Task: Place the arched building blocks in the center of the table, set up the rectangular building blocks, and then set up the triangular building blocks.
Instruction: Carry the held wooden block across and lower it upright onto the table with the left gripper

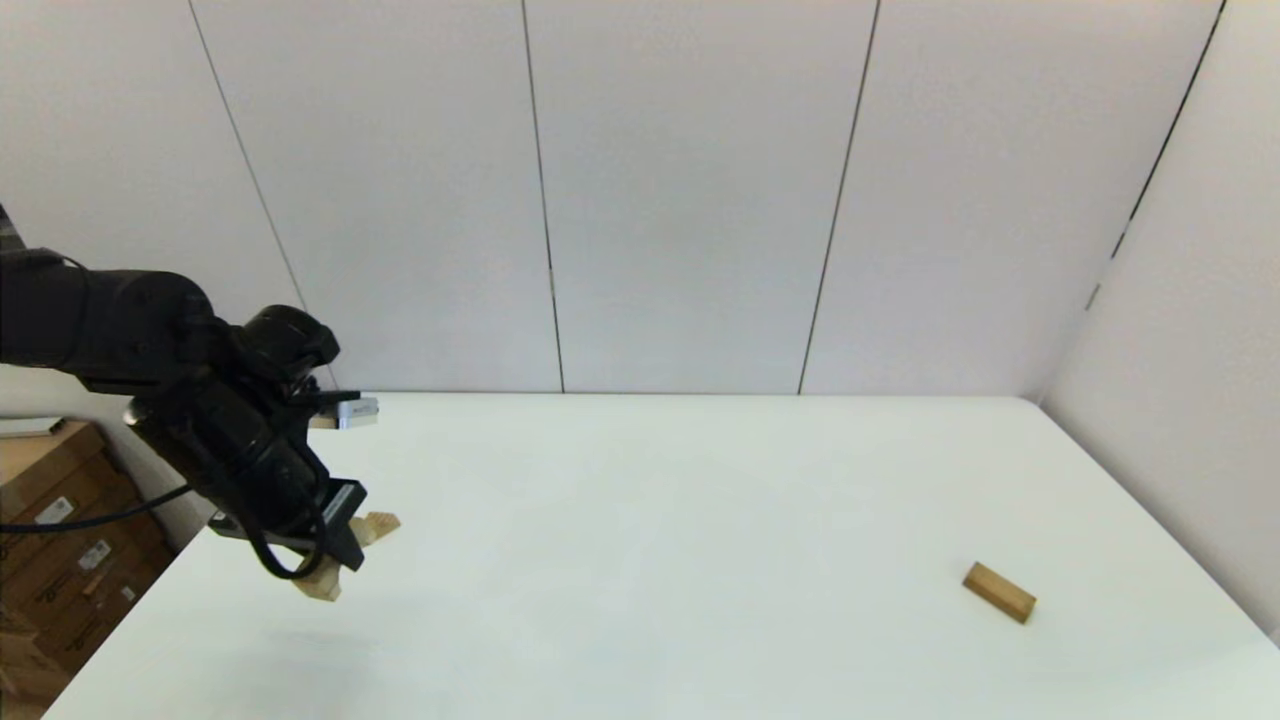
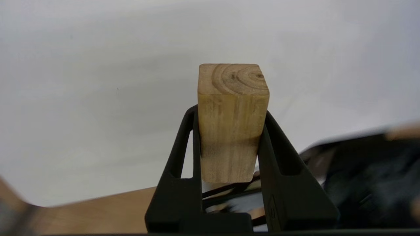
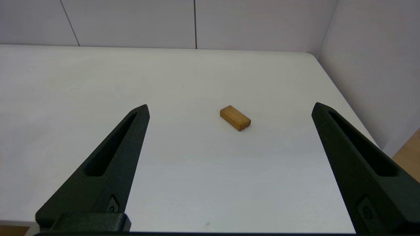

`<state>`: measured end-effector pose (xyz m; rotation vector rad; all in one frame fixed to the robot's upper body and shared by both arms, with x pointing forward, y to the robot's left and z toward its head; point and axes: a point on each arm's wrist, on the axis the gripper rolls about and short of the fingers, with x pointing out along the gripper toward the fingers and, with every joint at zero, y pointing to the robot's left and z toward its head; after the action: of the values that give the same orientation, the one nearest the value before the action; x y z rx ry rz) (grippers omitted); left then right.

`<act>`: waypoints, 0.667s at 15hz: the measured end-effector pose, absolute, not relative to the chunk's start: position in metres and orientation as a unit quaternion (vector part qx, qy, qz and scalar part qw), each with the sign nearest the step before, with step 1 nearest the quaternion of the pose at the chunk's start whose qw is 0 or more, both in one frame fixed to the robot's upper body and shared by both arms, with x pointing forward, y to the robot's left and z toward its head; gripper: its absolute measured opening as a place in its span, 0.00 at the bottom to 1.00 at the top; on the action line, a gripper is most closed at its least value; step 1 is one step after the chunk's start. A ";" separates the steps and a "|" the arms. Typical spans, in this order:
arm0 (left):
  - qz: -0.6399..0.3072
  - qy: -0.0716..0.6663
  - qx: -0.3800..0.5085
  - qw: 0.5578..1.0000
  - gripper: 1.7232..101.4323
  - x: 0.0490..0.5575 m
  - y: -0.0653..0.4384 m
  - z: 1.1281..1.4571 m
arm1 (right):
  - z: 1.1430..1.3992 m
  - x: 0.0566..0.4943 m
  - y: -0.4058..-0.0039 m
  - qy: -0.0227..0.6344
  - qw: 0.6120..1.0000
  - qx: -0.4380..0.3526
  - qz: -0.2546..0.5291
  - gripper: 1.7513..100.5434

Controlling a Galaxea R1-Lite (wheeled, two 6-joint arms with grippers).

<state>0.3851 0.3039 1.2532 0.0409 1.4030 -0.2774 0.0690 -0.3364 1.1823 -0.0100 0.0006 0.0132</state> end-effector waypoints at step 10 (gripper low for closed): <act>-0.468 0.506 0.376 0.619 0.27 0.393 0.238 1.265 | 1.182 0.069 -0.336 0.000 1.000 -0.005 0.006 0.97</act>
<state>0.3925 0.2383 1.2650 0.8657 1.1641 -1.0771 0.0690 -0.3364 1.1823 -0.0104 0.0006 0.0128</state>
